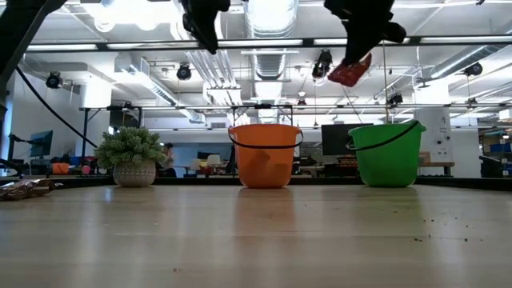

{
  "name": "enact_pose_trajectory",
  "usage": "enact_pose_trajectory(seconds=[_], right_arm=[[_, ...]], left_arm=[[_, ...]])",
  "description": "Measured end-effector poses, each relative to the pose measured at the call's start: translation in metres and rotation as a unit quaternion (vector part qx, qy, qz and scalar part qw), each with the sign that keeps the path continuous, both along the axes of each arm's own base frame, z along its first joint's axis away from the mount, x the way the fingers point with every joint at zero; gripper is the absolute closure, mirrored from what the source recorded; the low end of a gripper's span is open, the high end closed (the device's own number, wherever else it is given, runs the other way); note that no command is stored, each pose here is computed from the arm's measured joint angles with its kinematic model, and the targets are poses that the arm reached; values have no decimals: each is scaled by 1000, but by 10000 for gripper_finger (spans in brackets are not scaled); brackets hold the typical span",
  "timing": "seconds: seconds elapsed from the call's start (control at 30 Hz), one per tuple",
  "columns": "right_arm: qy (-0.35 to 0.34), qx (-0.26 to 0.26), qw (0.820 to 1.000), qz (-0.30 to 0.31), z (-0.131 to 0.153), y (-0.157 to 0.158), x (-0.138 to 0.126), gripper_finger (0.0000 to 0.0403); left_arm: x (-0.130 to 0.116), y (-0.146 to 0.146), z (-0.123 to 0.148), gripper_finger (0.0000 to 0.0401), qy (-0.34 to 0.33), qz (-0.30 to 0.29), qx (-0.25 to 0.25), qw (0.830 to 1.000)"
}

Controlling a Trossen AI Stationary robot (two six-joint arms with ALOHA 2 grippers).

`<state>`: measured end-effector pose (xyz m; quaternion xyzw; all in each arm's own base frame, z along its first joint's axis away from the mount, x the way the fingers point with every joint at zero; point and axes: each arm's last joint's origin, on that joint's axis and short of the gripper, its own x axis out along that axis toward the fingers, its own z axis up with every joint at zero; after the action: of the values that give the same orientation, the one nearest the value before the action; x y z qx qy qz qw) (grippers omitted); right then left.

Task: Organize candy in baskets
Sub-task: Put the red candy into the green bucket, then put the brown chocolate bar into the black bucket

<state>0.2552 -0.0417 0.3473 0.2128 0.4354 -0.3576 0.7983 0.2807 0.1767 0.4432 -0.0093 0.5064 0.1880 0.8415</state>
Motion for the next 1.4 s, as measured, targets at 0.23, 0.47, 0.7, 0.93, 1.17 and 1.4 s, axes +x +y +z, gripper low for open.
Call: enact_pose_trajectory(seconds=[0.23, 0.47, 0.7, 0.93, 1.17, 1.4], right_arm=[[39, -32, 998, -39, 9, -38, -28, 394], [81, -52, 993, -68, 9, -80, -49, 394], [121, -59, 985, -106, 6, -115, -74, 394], [133, -24, 985, -103, -4, -134, -91, 392], [149, -25, 984, -96, -8, -139, -96, 351], [141, -39, 985, -90, -7, -141, -94, 298]], left_arm=[[7, 4, 5, 239, -41, 0, 27, 999], [9, 6, 4, 239, -49, 16, 21, 998], [15, 11, -16, 239, 24, 26, 1, 999], [24, 17, -34, 239, 67, 17, -15, 997], [26, 18, -39, 218, 80, 16, -23, 996], [26, 18, -39, 205, 77, 24, -26, 996]])
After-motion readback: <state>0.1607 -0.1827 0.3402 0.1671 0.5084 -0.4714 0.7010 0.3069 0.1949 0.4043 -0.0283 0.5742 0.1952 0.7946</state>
